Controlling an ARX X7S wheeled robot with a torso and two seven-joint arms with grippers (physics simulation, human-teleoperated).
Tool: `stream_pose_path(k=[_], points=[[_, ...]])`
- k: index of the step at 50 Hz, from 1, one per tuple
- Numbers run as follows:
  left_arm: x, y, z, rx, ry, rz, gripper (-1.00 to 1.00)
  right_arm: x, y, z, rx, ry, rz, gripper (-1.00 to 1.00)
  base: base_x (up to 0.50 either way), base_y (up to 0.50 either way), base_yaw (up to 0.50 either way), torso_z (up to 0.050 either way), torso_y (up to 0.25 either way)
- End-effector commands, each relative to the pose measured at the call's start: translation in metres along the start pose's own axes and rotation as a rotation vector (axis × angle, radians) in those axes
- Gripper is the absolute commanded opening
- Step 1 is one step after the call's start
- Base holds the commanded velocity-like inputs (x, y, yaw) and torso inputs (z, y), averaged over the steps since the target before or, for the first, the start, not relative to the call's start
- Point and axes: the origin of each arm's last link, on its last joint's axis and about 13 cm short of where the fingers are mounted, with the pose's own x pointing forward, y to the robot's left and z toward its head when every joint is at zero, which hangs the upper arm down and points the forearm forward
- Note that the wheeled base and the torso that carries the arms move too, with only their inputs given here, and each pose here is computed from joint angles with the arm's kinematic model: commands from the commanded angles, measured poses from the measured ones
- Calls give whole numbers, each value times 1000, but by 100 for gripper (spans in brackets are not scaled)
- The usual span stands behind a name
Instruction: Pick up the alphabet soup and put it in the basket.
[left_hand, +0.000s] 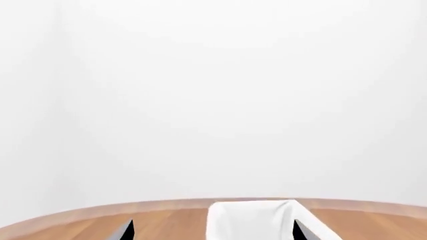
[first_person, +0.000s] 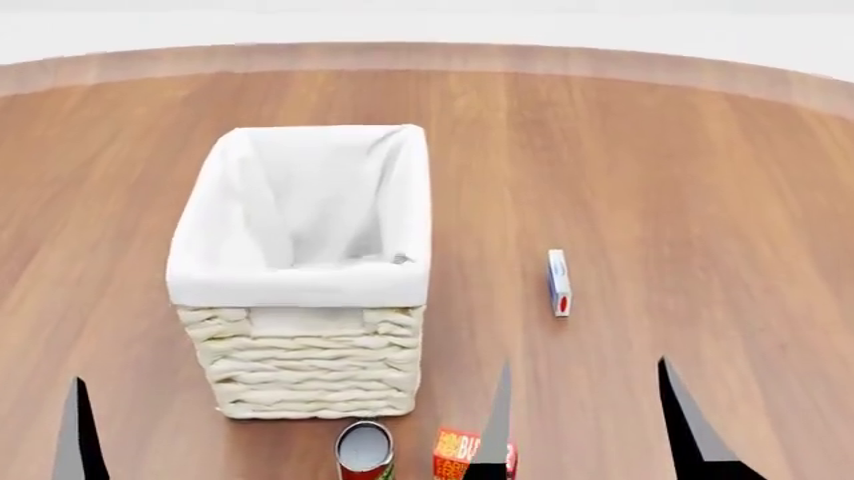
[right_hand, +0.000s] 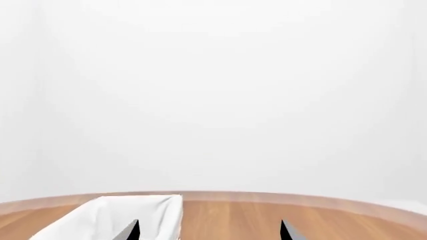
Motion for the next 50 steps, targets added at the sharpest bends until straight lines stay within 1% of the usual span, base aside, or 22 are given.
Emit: stream_pose_path(k=[1,8,10,11,13,17,50], points=[[0,0,0,0,3,-3,100,0,0,0,3,-1,4,100,500,0,0,0,0],[0,0,-1,-1,8,-3,100,-1,0,-1,11,2,7,100,500,0,0,0,2],[0,0,-1,-1,10,-1,100,0,0,-2,11,-2,-7,100,500,0,0,0,0],[0,0,-1,-1,10,-1,100,1,-1,-1,30,-1,-2,100,0,0,0,0,0],[0,0,-1,-1,10,-2,100,0,-1,-1,21,-3,-4,100,0,0,0,0,0],[0,-1,-2,0,11,-1,100,-1,-1,-2,32,10,-1,100,0,66,0,0,0],[0,-1,-3,4,13,-4,100,-2,-1,-5,24,25,-3,100,0,500,0,0,0]])
